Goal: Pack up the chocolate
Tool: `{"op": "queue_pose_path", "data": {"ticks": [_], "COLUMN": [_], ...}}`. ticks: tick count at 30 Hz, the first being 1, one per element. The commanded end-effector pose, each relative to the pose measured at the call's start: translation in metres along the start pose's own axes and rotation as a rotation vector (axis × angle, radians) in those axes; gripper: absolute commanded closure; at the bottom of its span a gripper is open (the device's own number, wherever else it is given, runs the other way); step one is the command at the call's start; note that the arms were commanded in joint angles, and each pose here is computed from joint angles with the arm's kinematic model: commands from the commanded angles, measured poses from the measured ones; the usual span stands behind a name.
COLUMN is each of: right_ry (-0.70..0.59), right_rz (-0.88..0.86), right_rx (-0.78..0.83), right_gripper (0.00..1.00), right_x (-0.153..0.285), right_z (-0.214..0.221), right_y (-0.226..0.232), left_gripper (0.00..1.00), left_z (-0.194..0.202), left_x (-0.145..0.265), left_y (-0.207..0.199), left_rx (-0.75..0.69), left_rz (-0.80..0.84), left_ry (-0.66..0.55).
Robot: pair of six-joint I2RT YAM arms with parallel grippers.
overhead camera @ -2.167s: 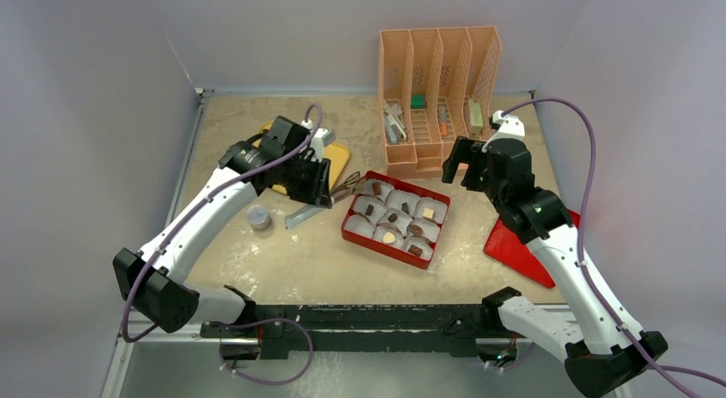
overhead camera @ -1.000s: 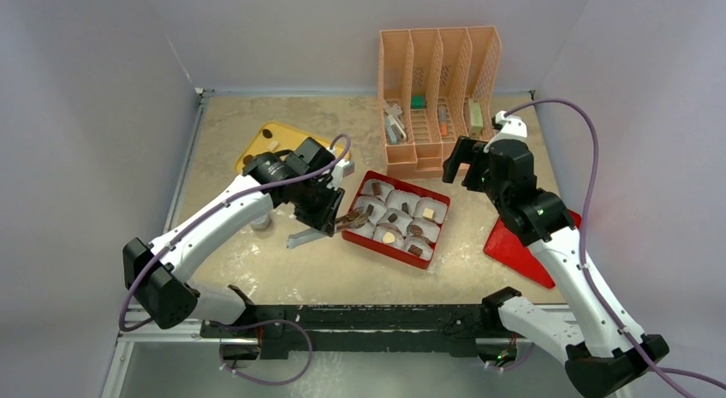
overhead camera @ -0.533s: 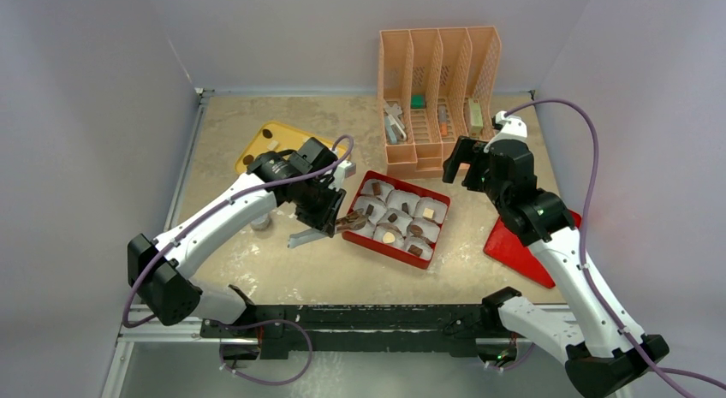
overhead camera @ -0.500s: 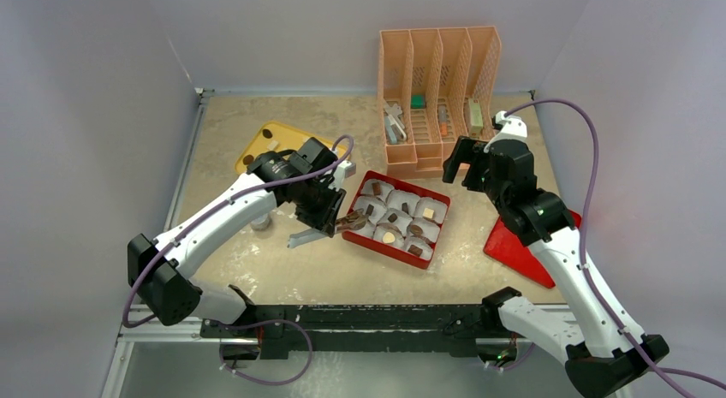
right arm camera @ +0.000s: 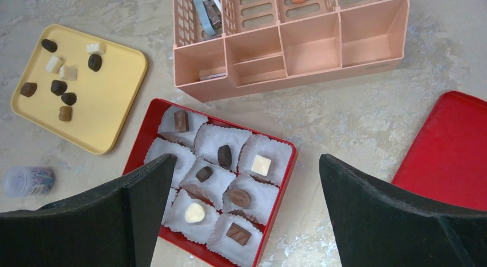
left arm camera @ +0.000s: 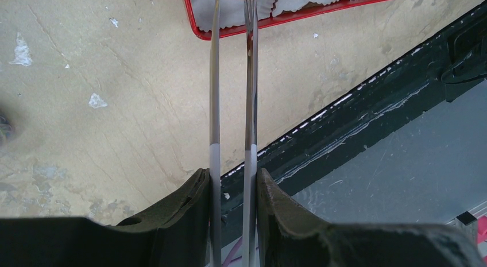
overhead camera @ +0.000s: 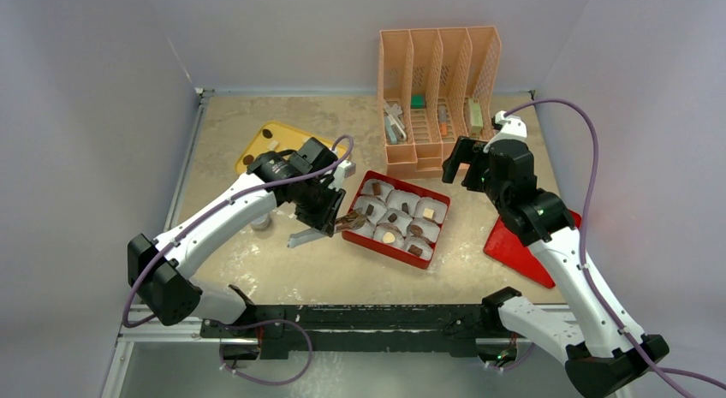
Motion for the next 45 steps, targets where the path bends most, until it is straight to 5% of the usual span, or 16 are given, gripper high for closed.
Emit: {"op": "queue_pose_path", "data": {"ticks": [1, 20, 28, 45], "right_ry": [-0.045, -0.044, -0.042, -0.038], "right_rz": [-0.039, -0.038, -0.039, -0.047], "right_rx": [-0.029, -0.032, -0.032, -0.033], "right_gripper": [0.01, 0.01, 0.01, 0.01], "right_x": [0.006, 0.007, 0.007, 0.006], "right_z": [-0.011, -0.010, -0.009, -0.008], "right_y": [0.007, 0.005, 0.005, 0.005], "left_gripper": [0.72, 0.67, 0.67, 0.68], "left_z": [-0.005, -0.006, -0.018, -0.003], "left_x": [0.008, 0.014, 0.038, 0.056], "left_y": [-0.002, -0.004, -0.007, 0.004], "left_rx": [-0.033, -0.031, -0.003, 0.319], "left_rz": [-0.002, 0.006, -0.032, -0.289], "left_ry": [-0.053, -0.083, -0.224, -0.399]}}
Point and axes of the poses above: each gripper's point midway between its finger pads, its own x axis back along the fingers, its own y axis along the line the jaws close on, z = x × y, the point moved 10 cm from there along x, back along the fingers, and after that the axes turned 12 degrees about -x, right-handed, at the moved point
